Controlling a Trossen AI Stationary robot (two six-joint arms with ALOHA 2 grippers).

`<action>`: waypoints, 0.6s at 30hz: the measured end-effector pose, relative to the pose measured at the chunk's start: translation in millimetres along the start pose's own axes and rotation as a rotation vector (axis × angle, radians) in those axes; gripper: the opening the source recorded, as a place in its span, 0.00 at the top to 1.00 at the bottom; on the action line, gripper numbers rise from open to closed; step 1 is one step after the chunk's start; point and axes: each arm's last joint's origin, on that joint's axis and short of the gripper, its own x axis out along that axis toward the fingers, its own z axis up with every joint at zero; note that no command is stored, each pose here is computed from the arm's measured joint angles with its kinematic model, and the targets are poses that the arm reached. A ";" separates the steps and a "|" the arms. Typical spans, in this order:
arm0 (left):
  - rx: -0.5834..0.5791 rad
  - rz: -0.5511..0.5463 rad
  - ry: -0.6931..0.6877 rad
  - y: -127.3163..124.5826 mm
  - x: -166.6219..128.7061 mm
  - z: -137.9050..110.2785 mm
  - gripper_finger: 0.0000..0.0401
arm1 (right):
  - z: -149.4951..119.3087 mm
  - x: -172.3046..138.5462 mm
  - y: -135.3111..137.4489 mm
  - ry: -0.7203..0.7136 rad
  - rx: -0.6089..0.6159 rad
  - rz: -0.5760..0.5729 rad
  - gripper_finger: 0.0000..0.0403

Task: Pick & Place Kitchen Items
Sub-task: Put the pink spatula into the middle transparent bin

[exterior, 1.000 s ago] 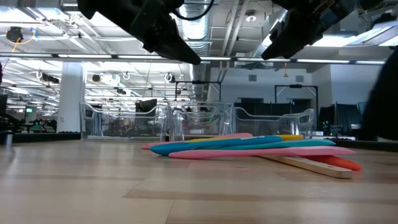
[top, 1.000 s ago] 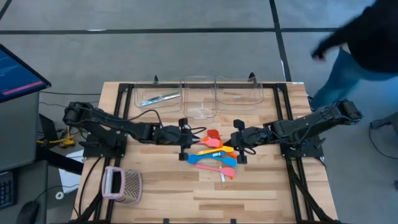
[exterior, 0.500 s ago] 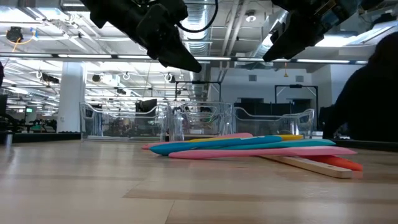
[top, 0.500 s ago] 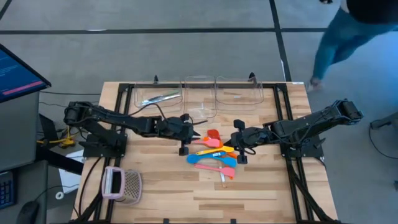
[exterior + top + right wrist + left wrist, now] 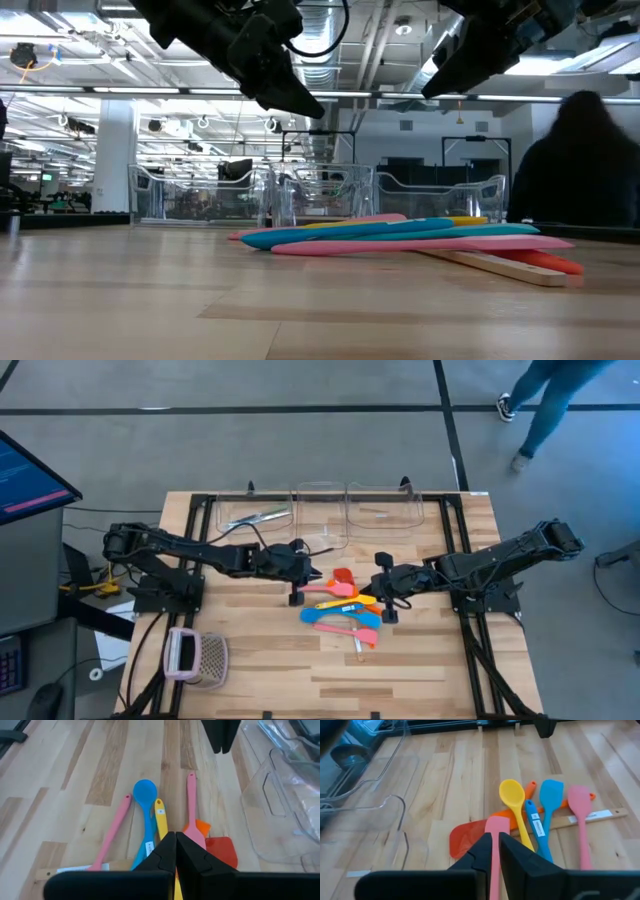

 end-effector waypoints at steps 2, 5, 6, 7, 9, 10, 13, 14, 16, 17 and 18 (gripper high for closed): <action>0.000 0.000 -0.001 0.0 0.0 0.1 0.95 | 0.0 0.0 0.0 0.000 -0.026 0.000 1.00; 0.001 -0.002 -0.001 -0.6 -0.1 0.2 0.95 | 0.0 0.0 0.0 0.000 -0.046 0.000 1.00; 0.001 -0.002 -0.002 -0.6 -0.1 0.2 0.96 | 0.0 0.0 0.0 0.000 -0.047 0.000 1.00; 0.001 -0.001 -0.003 -0.6 -0.1 0.3 0.96 | 0.0 0.0 0.0 0.000 -0.047 0.000 1.00; 0.000 0.001 -0.004 0.3 0.0 0.4 0.96 | 0.0 0.0 0.0 0.000 -0.047 0.000 1.00; -0.001 0.002 -0.005 0.6 0.1 0.4 0.96 | 0.0 0.0 0.0 0.000 -0.047 0.000 1.00; -0.001 0.002 -0.007 0.6 0.1 0.6 0.96 | 0.0 0.0 0.0 0.000 -0.047 0.000 1.00; -0.002 0.002 -0.009 0.7 0.1 0.9 0.96 | 0.0 0.0 0.0 0.000 -0.046 0.000 1.00; -0.002 0.003 -0.013 0.7 0.0 1.3 0.96 | 0.0 0.0 0.0 0.000 -0.045 0.000 1.00; -0.002 0.003 -0.013 0.7 0.0 1.3 0.96 | 0.0 0.0 0.0 0.000 -0.044 0.000 1.00; -0.002 0.003 -0.014 0.7 0.0 1.3 0.96 | 0.0 0.0 0.0 0.000 -0.044 0.000 1.00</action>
